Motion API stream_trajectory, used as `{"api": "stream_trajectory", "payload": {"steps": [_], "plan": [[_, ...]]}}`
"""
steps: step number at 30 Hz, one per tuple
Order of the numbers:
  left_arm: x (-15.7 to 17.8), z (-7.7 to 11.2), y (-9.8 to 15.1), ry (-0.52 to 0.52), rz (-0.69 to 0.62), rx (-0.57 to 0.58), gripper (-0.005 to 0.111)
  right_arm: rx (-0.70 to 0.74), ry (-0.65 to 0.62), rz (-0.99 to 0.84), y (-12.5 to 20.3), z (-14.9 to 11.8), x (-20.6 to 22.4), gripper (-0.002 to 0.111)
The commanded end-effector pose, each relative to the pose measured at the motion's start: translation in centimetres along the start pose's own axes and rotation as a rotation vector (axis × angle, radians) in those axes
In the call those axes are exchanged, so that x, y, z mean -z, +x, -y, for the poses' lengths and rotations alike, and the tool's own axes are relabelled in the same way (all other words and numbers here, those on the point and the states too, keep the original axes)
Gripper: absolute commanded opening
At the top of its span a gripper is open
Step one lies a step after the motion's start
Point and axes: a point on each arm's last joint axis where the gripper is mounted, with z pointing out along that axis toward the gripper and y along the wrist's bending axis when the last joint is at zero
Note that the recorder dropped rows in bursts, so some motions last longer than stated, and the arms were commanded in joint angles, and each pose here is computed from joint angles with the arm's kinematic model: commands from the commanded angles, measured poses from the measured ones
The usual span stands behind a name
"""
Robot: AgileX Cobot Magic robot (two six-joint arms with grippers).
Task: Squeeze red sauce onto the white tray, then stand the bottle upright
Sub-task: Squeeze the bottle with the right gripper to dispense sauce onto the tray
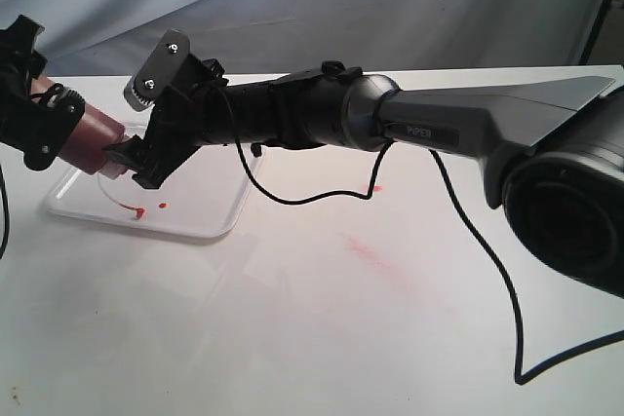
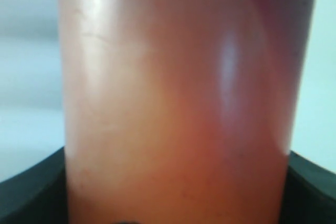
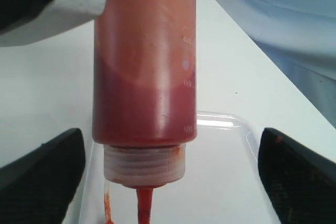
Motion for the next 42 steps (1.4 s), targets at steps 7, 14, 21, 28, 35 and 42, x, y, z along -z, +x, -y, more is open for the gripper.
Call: {"api": "stream_trajectory", "payload": {"steps": [7,14,21,28,35,42], "plan": [[0.6,-0.7,0.3,-0.026,-0.008,0.019,0.000,-0.051,-0.003,0.018,-0.4,0.1,0.1,0.085],[0.6,-0.7,0.2,-0.030,0.004,0.019,0.000,-0.072,0.077,-0.021,0.0,0.8,0.1,0.105],[0.6,-0.7,0.2,-0.030,0.004,0.019,0.000,-0.088,0.098,-0.026,0.1,1.0,0.2,0.105],[0.6,-0.7,0.2,-0.030,0.004,0.018,0.000,-0.091,0.113,-0.041,0.5,1.1,0.1,0.105],[0.6,-0.7,0.2,-0.030,0.004,0.018,0.000,-0.046,0.128,-0.073,1.4,1.2,-0.3,0.105],[0.6,-0.7,0.2,-0.032,0.007,0.004,0.000,-0.041,0.040,-0.014,0.9,0.4,-0.4,0.105]]}}
